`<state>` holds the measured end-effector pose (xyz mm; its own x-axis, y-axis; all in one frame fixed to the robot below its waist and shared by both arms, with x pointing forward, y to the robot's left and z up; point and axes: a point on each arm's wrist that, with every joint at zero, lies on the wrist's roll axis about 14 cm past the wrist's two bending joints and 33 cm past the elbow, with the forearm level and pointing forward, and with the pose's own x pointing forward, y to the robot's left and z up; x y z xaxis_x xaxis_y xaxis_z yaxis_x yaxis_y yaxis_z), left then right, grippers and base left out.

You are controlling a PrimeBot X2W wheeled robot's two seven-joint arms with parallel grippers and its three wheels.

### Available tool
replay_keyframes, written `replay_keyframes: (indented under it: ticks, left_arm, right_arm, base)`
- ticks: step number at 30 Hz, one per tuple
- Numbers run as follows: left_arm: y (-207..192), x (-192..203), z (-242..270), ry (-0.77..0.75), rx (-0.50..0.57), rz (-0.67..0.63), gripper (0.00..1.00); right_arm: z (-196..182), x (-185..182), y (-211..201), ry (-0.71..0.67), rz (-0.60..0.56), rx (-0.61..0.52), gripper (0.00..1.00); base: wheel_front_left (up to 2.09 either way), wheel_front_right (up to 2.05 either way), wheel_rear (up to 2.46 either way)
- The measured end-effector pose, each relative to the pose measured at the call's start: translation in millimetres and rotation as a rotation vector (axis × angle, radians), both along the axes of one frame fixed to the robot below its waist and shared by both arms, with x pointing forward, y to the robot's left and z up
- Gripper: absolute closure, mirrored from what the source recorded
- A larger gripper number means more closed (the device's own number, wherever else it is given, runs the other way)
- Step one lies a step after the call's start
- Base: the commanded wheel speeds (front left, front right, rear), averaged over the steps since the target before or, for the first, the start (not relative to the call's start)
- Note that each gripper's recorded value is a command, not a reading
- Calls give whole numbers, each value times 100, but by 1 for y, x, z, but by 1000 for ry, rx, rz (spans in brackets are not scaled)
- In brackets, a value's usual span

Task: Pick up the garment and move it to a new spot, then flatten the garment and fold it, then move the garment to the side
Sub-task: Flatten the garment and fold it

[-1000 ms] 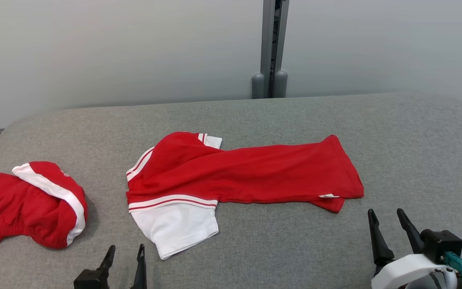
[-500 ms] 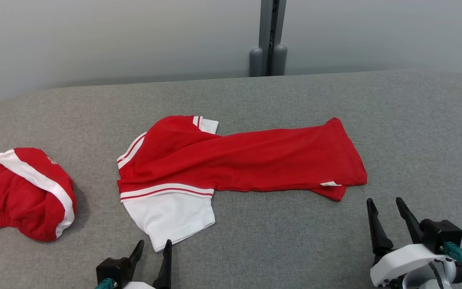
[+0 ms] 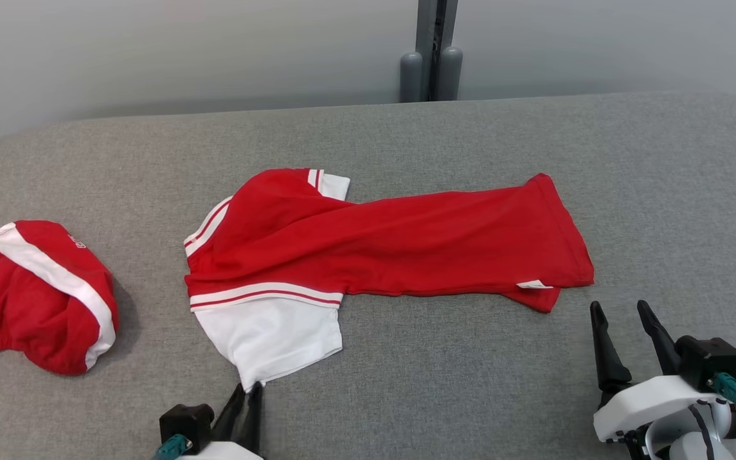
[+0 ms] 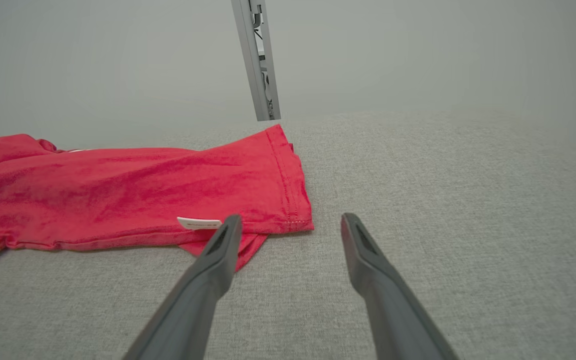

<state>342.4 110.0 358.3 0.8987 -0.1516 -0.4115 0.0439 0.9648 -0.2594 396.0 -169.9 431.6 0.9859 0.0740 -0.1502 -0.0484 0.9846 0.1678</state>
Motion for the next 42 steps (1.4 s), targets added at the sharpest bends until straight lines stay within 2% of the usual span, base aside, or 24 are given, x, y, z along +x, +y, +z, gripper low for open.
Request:
replay_keyframes:
  ticks: [12,28,29,30,32,33,38,42]
  left_arm:
    - [15,6,5,-32,45,16,100]
    - [25,14,2,-37,85,19,100]
    - [25,15,1,-35,86,19,100]
    - [25,15,0,-34,87,19,100]
    - [26,19,1,-39,92,18,100]
    - [26,20,1,-41,94,18,100]
    - [32,25,11,-75,102,42,100]
    - [37,39,43,-182,116,57,100]
  right_arm:
    - [-10,29,10,27,16,17,0]
    - [-53,59,10,146,-9,17,0]
    - [-54,61,10,150,-11,22,12]
    - [-57,63,11,156,-11,28,29]
    - [-61,65,16,170,-1,33,87]
    - [-62,65,17,173,0,40,100]
    - [-49,67,17,135,-9,69,100]
    - [-11,75,16,21,-19,111,100]
  base:
    - [0,0,0]
    - [0,0,0]
    - [0,0,0]
    - [0,0,0]
    - [0,0,0]
    - [0,0,0]
    - [0,0,0]
    - [0,0,0]
